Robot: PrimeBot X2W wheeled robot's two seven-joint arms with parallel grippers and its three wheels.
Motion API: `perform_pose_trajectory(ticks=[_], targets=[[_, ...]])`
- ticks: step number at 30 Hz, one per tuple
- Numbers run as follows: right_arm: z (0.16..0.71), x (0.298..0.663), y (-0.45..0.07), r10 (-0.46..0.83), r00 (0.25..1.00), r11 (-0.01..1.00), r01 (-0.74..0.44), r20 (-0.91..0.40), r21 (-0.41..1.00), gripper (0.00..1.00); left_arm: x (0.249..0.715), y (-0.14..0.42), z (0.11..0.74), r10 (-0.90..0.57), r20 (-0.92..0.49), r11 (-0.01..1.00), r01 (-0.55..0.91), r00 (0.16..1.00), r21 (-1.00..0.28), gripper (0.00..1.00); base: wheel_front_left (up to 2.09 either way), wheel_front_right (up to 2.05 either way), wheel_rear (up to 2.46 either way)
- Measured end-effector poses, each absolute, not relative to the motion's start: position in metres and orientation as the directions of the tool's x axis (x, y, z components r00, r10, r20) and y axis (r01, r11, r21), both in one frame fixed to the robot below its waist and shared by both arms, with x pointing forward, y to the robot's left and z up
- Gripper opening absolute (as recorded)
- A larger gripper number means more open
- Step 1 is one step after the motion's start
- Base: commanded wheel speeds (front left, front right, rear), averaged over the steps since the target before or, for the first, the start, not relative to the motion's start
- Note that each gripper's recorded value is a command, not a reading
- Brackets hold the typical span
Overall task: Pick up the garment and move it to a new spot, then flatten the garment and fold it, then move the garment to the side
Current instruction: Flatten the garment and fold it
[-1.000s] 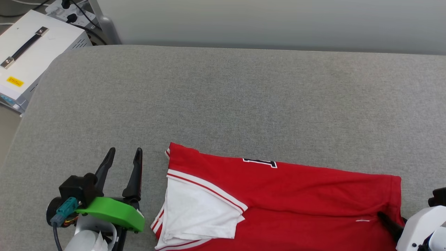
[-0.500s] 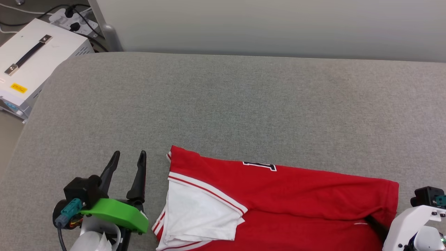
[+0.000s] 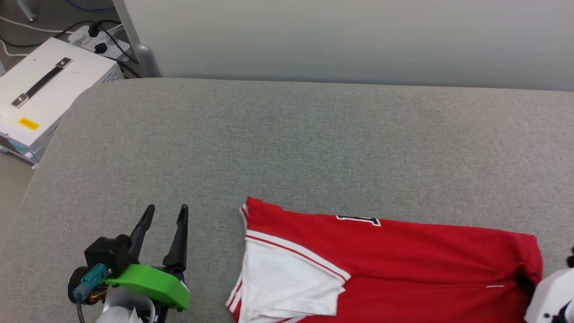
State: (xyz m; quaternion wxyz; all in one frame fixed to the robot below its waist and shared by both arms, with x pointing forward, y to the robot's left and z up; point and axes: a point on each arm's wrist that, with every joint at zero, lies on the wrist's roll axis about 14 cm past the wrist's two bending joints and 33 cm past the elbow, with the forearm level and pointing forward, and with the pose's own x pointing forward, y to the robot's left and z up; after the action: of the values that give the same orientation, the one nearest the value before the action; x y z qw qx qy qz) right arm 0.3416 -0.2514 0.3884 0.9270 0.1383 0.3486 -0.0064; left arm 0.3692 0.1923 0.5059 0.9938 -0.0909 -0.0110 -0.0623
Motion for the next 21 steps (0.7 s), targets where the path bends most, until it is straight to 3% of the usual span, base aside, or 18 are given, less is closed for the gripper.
perform_pose_trajectory(ticks=[7, 15, 21], targets=[[0.408, 0.342, -0.320, -0.110, 0.782, 0.975, 0.206, -0.613, 0.088, 0.00, 0.368, 0.188, 0.509, -0.132, 0.044, 0.974, 0.138, 0.990, -0.177, 1.00, 0.00, 0.00, 0.00], [0.436, 0.352, -0.292, -0.045, 0.837, 0.981, 0.142, -0.545, 0.136, 0.00, 0.360, 0.185, 0.511, -0.136, 0.052, 0.971, 0.144, 0.989, -0.190, 1.00, 0.00, 0.00, 0.00], [0.443, 0.347, -0.247, 0.076, 0.831, 0.982, 0.032, -0.551, 0.185, 0.00, 0.359, 0.185, 0.514, -0.135, 0.064, 0.971, 0.145, 0.989, -0.191, 1.00, 0.00, 0.00, 0.00]])
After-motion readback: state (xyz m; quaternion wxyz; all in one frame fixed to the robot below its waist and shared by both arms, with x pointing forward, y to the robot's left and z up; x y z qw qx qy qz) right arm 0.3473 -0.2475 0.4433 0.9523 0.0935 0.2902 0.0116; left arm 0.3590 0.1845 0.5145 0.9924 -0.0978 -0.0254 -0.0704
